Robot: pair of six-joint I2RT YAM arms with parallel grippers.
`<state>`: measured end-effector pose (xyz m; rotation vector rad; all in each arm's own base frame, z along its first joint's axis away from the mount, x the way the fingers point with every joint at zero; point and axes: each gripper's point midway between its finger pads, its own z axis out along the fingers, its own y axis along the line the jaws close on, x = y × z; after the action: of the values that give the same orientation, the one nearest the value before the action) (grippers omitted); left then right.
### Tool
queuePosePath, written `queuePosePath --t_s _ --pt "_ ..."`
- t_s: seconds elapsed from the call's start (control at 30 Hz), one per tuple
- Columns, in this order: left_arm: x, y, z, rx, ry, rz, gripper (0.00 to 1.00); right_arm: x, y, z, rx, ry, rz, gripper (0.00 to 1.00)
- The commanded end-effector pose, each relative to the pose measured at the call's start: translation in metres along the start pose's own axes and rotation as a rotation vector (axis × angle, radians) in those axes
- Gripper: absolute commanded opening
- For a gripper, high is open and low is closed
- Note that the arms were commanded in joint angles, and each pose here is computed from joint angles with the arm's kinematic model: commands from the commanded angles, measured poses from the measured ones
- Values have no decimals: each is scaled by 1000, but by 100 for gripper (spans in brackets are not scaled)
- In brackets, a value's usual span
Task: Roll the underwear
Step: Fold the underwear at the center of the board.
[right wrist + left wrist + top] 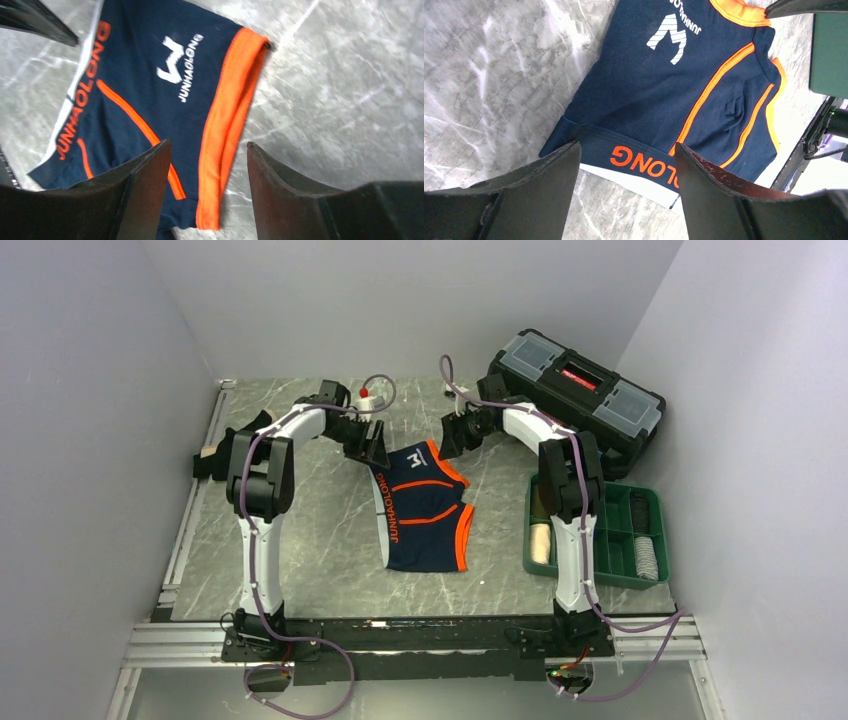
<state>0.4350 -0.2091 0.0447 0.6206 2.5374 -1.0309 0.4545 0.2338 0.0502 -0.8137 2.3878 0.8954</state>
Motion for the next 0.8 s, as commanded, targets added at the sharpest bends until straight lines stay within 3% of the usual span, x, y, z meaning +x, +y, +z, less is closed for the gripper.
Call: queuePosePath --t_s 0.0,0.43,0.77 --pt "-12 -11 -24 15 -37 81 76 -54 40 -23 -144 -159 -63 60" --pt "13 -75 -52 243 -102 175 76 -49 33 22 -273 -125 49 59" --pt "77 -114 -15 367 59 157 75 -30 18 47 -235 -61 93 58"
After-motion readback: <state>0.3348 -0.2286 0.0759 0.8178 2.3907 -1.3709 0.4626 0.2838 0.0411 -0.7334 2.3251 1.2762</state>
